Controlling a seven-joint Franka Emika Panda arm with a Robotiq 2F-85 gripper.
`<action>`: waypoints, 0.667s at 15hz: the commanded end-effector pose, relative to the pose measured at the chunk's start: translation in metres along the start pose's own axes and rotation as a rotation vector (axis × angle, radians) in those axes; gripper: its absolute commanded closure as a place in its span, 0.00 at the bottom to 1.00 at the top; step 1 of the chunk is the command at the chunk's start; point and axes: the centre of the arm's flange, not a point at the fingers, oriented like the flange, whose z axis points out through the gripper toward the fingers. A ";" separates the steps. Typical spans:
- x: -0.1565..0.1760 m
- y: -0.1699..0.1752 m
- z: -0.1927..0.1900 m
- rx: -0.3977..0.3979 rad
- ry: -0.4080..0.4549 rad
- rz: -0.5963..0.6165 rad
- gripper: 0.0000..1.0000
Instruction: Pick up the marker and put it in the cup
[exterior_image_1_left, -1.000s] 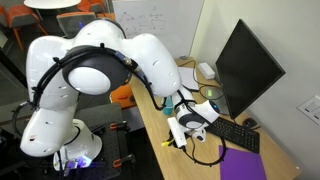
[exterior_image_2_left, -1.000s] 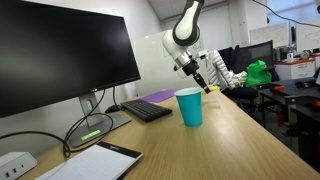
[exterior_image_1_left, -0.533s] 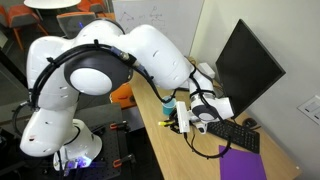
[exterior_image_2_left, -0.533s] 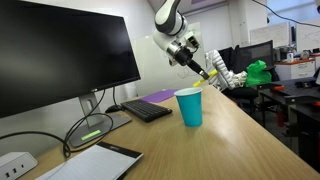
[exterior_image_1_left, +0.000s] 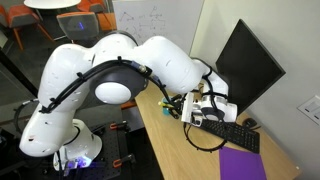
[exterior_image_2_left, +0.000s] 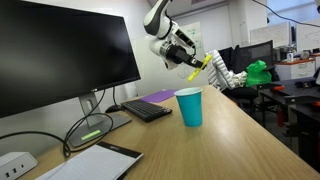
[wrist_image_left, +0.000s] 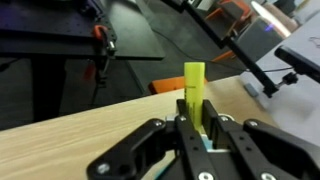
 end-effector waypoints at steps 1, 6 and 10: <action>0.020 -0.018 -0.003 0.108 -0.094 0.037 0.95; 0.048 -0.028 0.016 0.175 -0.141 0.135 0.95; 0.066 -0.032 0.031 0.182 -0.159 0.209 0.95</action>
